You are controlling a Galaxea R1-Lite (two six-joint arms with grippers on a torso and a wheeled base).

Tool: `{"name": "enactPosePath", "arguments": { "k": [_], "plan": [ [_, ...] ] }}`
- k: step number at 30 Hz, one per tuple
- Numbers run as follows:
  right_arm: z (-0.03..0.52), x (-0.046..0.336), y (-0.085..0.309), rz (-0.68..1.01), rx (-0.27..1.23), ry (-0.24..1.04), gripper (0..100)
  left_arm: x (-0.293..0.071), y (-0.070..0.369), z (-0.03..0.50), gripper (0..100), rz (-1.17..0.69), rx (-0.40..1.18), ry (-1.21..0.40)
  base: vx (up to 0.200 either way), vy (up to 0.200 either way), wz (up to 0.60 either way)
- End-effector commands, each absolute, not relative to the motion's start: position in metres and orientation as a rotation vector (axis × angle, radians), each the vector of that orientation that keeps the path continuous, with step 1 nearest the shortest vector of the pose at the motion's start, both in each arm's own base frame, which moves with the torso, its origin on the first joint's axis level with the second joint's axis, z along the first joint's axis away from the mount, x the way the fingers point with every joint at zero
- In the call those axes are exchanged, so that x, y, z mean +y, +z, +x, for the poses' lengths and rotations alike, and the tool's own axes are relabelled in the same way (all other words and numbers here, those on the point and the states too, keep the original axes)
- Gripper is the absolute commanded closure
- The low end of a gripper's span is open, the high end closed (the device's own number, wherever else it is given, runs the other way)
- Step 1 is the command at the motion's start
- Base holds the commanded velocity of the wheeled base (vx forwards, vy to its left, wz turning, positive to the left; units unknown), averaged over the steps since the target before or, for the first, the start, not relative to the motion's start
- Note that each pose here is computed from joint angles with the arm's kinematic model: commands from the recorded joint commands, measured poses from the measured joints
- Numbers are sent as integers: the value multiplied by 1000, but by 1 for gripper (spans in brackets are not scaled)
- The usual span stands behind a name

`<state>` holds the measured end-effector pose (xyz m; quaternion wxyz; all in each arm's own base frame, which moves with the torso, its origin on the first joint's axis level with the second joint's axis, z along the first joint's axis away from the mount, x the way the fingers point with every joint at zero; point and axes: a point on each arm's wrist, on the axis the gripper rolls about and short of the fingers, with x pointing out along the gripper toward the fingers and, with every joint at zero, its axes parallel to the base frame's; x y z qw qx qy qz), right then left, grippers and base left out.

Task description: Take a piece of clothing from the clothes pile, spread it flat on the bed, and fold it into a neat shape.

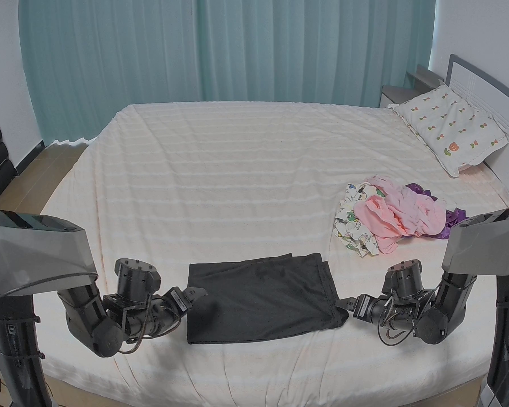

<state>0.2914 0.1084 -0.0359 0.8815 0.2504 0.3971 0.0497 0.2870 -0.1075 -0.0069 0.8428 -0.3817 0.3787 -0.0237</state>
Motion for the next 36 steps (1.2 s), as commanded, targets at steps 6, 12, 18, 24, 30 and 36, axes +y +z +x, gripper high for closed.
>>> {"name": "enactPosePath", "arguments": {
  "k": [6,12,18,24,30,36],
  "plan": [
    [289,109,-36,521,832,105,0,-127,-24,305,0,-645,792,-140,0,0,0],
    [289,110,-35,520,830,109,0,-126,-41,315,0,-518,777,-126,0,0,0],
    [289,110,-35,520,827,112,0,-126,-51,320,0,-505,780,-121,0,0,0],
    [288,110,-34,528,793,130,0,-133,-48,321,0,-510,780,-161,0,0,0],
    [285,114,-32,526,795,146,0,-139,-46,328,0,-528,774,-217,0,0,0],
    [285,114,-33,524,799,146,0,-138,-45,326,100,-536,783,-239,0,0,0]
  ]
}}
